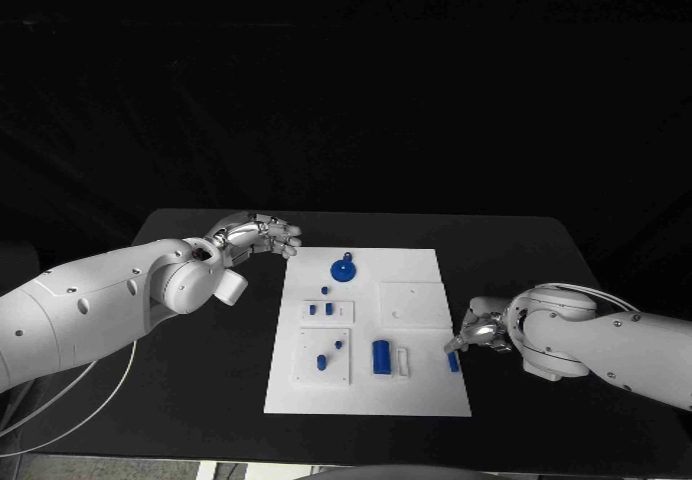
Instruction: Assemble the parts on the task board
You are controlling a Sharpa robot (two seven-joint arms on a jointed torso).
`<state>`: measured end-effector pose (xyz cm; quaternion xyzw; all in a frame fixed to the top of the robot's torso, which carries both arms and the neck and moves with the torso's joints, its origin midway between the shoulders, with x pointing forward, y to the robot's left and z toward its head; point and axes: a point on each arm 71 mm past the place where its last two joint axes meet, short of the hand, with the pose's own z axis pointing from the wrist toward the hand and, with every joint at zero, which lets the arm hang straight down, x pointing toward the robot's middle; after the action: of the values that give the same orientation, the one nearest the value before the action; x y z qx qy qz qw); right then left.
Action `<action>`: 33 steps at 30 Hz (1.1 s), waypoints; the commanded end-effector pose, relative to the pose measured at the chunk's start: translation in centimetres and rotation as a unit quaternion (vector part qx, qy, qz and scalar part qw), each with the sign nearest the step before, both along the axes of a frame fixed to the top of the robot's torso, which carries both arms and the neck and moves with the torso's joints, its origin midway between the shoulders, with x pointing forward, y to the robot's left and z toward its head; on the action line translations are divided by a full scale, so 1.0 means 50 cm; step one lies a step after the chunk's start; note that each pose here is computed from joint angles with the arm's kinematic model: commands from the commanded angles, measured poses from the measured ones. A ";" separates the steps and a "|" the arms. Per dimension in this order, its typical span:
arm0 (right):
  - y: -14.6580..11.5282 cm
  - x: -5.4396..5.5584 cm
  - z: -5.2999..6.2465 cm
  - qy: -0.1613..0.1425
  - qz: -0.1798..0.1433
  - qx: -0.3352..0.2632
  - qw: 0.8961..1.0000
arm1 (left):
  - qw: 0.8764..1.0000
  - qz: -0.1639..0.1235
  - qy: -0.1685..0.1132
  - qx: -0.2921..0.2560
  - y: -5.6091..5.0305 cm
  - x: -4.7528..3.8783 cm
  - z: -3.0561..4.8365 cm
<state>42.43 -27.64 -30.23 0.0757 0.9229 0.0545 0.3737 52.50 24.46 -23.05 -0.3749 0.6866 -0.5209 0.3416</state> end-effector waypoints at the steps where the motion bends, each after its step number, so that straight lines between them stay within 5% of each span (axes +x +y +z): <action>1: -0.008 -0.001 -0.007 0.008 0.005 -0.032 0.999 | 1.000 -0.007 -0.002 -0.004 -0.004 -0.001 0.002; 14: 0.015 -0.018 -0.054 0.028 0.014 -0.029 0.999 | 1.000 -0.008 -0.002 -0.004 -0.003 -0.001 0.002; 33: 0.020 -0.015 -0.070 0.030 0.008 -0.026 0.999 | 1.000 -0.008 0.000 -0.003 -0.002 -0.001 0.001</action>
<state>42.10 -26.47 -32.97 0.0609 0.9317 0.0351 0.3564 52.50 24.62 -23.06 -0.3755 0.6868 -0.5199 0.3419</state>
